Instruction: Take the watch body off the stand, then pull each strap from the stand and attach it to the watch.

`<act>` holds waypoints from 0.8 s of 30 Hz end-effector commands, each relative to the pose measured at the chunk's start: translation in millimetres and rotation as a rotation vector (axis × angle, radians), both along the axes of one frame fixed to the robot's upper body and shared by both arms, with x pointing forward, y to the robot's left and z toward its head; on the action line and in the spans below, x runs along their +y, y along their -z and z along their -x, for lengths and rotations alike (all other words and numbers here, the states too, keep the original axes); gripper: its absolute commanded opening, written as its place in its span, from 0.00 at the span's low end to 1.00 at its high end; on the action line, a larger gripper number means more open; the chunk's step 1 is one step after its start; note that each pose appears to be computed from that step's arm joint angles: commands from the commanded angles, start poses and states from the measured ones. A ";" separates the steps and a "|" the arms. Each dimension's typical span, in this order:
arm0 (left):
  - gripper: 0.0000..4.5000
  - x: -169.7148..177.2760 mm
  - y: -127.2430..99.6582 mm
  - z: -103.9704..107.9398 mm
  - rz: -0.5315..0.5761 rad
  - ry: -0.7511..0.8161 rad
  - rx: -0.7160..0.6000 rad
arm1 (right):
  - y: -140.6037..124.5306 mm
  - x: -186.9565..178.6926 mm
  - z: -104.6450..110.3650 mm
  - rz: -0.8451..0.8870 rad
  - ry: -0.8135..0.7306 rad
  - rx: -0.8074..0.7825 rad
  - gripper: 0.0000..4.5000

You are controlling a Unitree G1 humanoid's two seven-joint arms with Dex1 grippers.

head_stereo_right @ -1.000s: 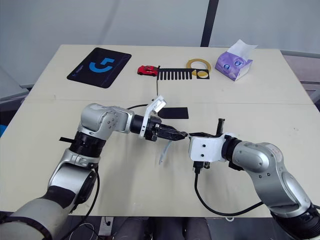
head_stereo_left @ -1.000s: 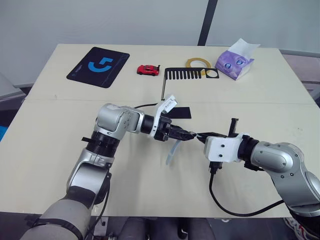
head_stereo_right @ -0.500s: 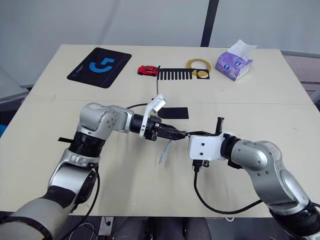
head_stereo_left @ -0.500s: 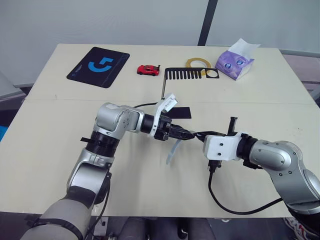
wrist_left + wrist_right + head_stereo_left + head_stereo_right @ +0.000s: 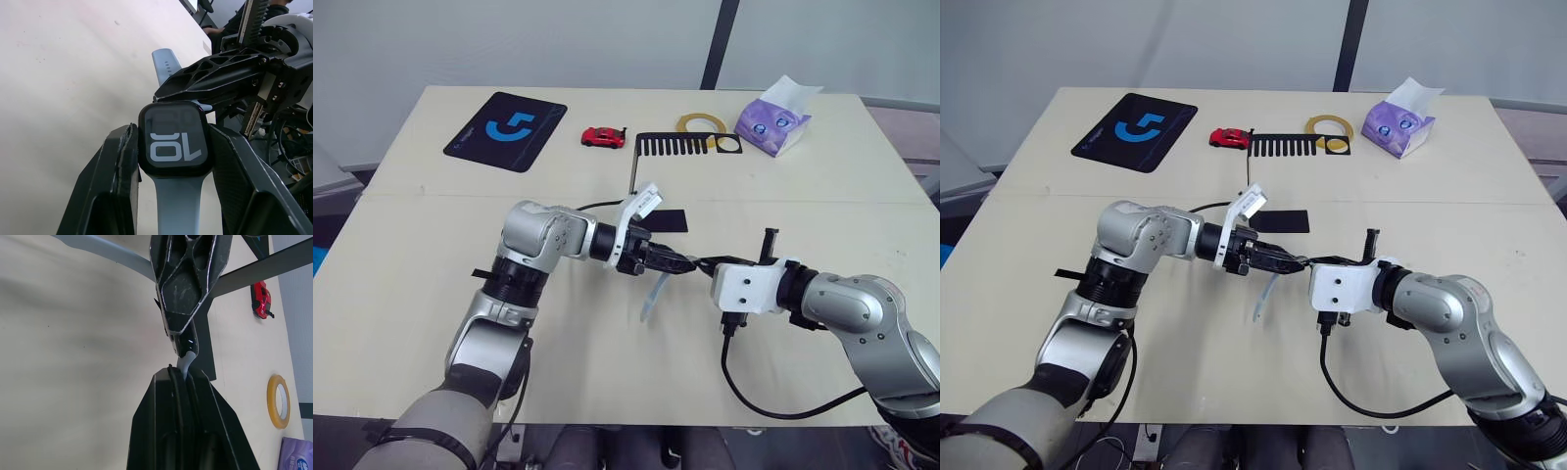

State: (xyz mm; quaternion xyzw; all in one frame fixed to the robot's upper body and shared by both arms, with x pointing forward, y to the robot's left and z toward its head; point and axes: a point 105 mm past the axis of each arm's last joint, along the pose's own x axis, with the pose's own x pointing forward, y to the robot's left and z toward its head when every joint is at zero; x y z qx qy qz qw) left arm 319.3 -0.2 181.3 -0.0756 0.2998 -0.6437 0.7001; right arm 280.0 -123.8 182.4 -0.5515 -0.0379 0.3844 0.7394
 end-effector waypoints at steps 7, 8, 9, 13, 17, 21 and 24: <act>0.38 -17.0 -17.5 15.2 0.062 0.100 -0.043 | -11.6 9.2 4.1 -0.015 -0.043 -0.054 0.00; 0.38 -16.9 -17.5 15.2 0.062 0.100 -0.044 | -11.5 9.3 4.1 -0.015 -0.043 -0.054 0.00; 0.38 -16.9 -17.6 15.2 0.062 0.100 -0.044 | -11.4 9.3 4.1 -0.014 -0.043 -0.054 0.00; 0.38 -17.1 -18.0 15.2 0.063 0.101 -0.045 | -10.9 9.1 4.0 -0.012 -0.043 -0.054 0.00; 0.38 -17.1 -18.4 14.8 0.064 0.101 -0.046 | -11.0 9.0 3.7 -0.012 -0.042 -0.056 0.00; 0.38 -17.0 -18.7 14.6 0.063 0.101 -0.047 | -11.2 8.7 3.1 -0.011 -0.041 -0.057 0.00; 0.38 -17.6 -19.1 14.7 0.064 0.103 -0.047 | -10.9 8.4 2.7 -0.011 -0.039 -0.056 0.00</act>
